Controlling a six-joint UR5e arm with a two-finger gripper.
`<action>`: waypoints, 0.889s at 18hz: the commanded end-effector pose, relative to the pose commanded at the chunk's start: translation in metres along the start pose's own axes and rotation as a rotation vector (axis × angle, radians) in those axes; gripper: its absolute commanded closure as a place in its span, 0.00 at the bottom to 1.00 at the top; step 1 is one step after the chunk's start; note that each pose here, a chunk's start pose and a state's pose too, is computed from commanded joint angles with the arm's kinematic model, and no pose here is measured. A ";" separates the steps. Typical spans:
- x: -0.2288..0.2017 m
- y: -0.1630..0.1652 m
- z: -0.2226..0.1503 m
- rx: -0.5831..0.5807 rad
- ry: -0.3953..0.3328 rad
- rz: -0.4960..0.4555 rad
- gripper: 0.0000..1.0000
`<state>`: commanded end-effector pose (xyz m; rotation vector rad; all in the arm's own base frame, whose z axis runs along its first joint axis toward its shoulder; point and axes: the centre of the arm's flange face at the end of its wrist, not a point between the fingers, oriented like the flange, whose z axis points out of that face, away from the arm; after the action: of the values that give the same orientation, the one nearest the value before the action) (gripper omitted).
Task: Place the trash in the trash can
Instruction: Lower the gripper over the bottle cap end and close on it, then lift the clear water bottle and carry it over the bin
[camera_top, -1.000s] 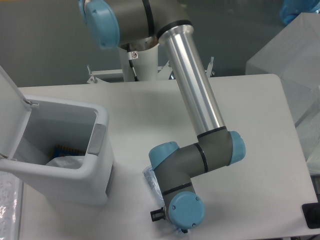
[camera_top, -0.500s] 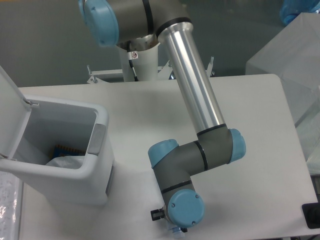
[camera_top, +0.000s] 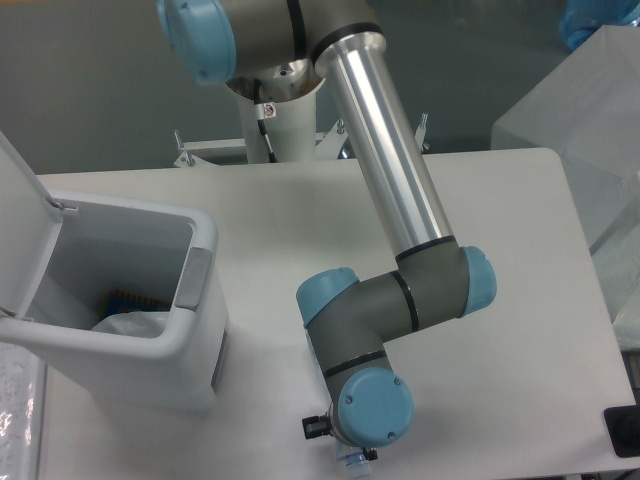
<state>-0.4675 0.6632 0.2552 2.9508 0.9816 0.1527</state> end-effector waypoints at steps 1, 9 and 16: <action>-0.003 -0.001 -0.019 0.057 0.026 -0.004 0.72; 0.002 0.017 -0.157 0.400 0.196 0.114 0.72; 0.034 0.050 -0.261 0.655 0.400 0.228 0.72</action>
<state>-0.4373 0.6420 0.5202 3.7378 0.8438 0.5417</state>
